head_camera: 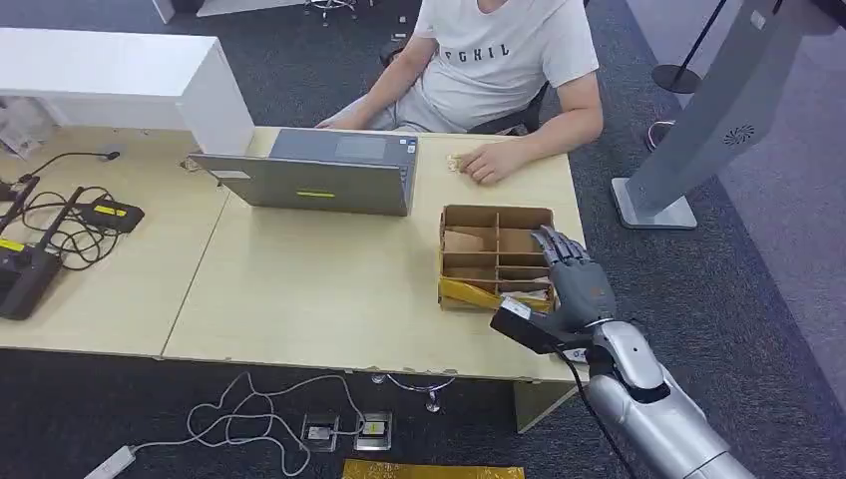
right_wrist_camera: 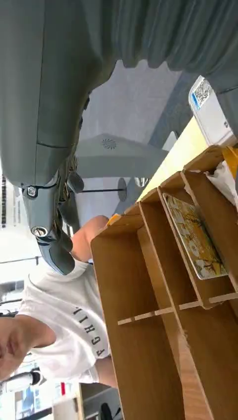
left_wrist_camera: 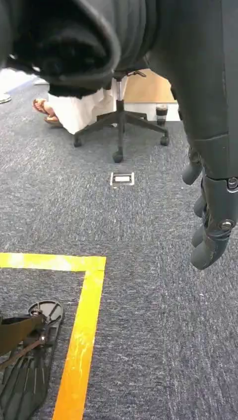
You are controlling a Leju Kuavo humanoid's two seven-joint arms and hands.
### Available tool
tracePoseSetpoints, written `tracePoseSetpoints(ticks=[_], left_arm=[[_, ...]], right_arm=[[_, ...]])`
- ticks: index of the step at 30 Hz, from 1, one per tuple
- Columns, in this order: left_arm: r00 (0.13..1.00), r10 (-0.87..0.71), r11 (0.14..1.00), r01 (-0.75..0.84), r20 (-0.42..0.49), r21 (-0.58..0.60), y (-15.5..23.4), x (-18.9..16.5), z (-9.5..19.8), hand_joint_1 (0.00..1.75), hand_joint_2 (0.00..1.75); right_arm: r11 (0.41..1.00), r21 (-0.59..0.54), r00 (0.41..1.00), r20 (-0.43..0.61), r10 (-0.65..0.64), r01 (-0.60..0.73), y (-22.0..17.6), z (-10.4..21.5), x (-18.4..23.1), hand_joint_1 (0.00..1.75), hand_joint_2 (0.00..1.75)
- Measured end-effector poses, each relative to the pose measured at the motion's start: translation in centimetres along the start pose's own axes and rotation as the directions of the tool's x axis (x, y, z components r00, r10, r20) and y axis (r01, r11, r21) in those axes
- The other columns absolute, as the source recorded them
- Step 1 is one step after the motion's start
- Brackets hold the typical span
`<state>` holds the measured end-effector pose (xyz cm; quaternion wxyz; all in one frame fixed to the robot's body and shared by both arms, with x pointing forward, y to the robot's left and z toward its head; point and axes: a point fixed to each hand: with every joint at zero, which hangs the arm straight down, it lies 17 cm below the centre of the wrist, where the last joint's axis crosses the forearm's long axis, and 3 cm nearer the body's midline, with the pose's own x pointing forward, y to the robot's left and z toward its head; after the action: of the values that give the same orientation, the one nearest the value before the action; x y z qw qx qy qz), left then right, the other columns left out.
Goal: Pass the card to the sensor for recognition and then transmit it.
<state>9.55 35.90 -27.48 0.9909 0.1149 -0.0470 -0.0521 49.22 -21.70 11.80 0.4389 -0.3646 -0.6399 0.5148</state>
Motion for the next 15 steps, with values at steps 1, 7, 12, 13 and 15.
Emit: tracePoseSetpoints(ticks=[1,7,12,13,15], left_arm=[[1.0,0.0,1.0,0.0,0.0,0.0,0.0,0.01,0.0,0.0,0.0],[1.0,0.0,1.0,0.0,0.0,0.003,0.06,0.01,-0.01,0.0,0.0],[1.0,0.001,1.0,-0.001,0.0,0.005,0.08,0.01,-0.01,0.0,0.0],[1.0,0.001,1.0,-0.001,0.0,0.005,0.08,0.0,-0.01,0.0,0.0],[1.0,0.0,1.0,0.0,0.0,0.005,0.08,0.0,-0.01,0.0,0.0]], right_arm=[[1.0,0.005,1.0,-0.001,0.0,0.0,0.11,-0.03,0.0,0.0,1.75],[1.0,0.017,1.0,-0.006,-0.001,0.001,0.42,-0.07,-0.1,0.0,1.75],[1.0,0.018,1.0,-0.003,-0.003,0.003,0.56,-0.15,0.17,0.0,1.75],[1.0,0.018,1.0,-0.004,-0.002,0.002,0.62,-0.16,0.16,0.0,1.75],[1.0,0.017,1.0,-0.003,-0.003,0.003,0.71,-0.19,0.33,0.0,1.75]])
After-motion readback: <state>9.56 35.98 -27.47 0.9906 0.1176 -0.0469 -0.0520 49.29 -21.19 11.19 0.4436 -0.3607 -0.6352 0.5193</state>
